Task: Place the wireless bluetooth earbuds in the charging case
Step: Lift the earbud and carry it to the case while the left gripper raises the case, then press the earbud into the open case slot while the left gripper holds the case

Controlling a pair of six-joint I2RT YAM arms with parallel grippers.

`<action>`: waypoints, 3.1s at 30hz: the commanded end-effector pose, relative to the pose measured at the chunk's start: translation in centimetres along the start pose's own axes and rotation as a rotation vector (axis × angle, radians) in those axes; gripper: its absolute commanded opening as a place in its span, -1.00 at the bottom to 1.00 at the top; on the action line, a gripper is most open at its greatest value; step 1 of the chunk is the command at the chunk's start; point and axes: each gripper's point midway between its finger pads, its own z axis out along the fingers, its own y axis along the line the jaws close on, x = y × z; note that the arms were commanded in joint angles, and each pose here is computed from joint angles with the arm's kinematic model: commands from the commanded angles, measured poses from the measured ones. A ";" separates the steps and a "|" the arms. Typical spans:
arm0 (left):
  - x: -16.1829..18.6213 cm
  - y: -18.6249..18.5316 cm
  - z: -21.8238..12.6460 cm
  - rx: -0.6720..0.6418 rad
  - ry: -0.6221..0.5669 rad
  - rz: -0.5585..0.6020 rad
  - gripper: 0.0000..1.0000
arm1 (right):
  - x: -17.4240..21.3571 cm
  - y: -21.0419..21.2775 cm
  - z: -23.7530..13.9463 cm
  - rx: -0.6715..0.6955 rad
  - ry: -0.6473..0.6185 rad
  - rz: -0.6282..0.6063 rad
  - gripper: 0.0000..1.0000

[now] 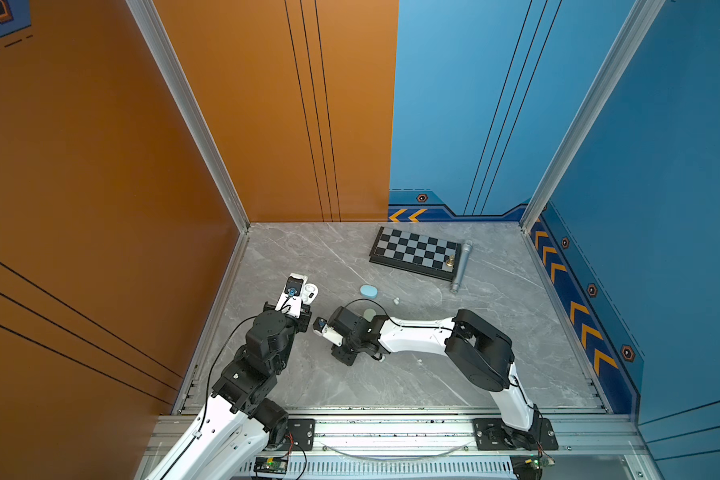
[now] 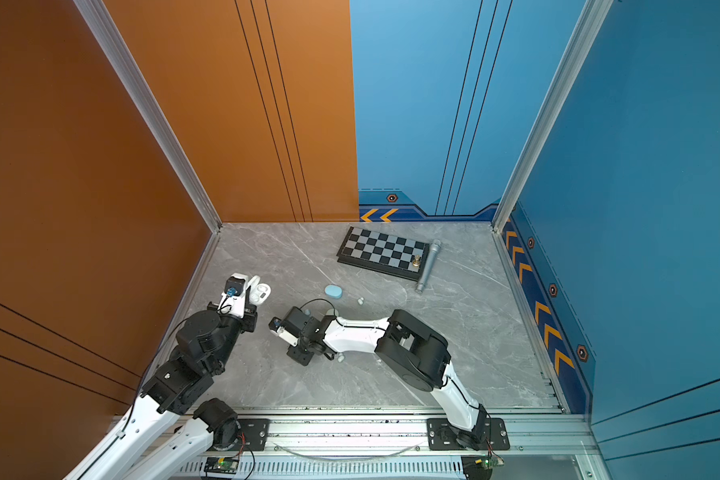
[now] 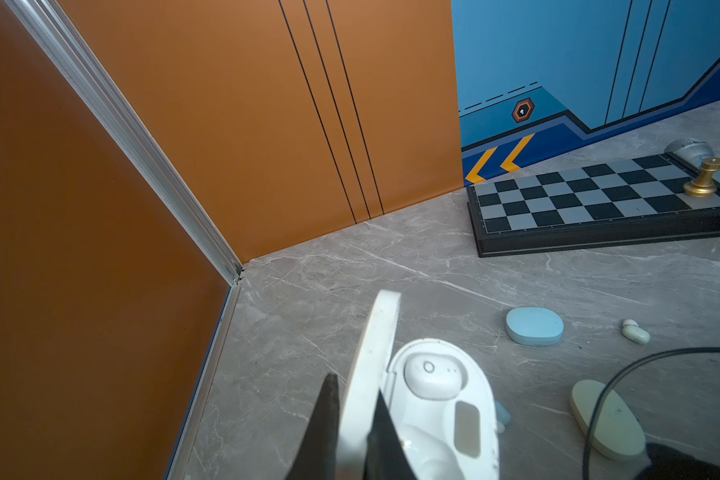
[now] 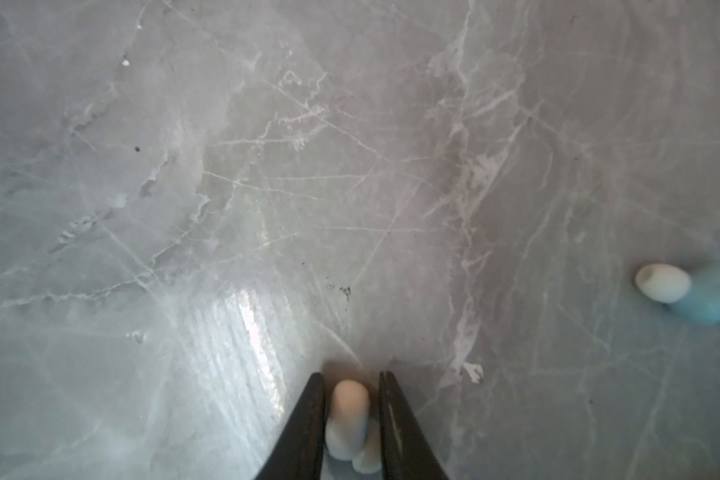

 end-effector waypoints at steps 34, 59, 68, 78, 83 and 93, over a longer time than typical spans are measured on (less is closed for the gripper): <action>-4.4 -12.8 7.4 0.505 -0.109 -0.133 -1.00 | 4.6 -12.1 -19.7 -0.066 -0.192 0.600 -0.77; -7.8 -24.0 7.9 0.824 -0.172 -0.090 -1.00 | -3.3 -12.7 -30.6 -0.325 -0.579 0.818 -0.73; -9.0 -24.0 7.0 0.847 -0.204 -0.097 -1.00 | -3.5 -14.7 -29.7 -0.271 -0.629 0.863 -0.73; -10.2 -23.8 6.5 0.856 -0.232 -0.109 -1.00 | -2.4 -15.5 -28.3 -0.250 -0.615 0.905 -0.74; -10.8 -23.6 6.4 0.853 -0.245 -0.112 -1.00 | -1.8 -15.9 -27.9 -0.233 -0.613 0.924 -0.74; -11.0 -23.7 6.3 0.857 -0.254 -0.111 -1.00 | -1.9 -16.3 -27.8 -0.228 -0.632 0.946 -0.74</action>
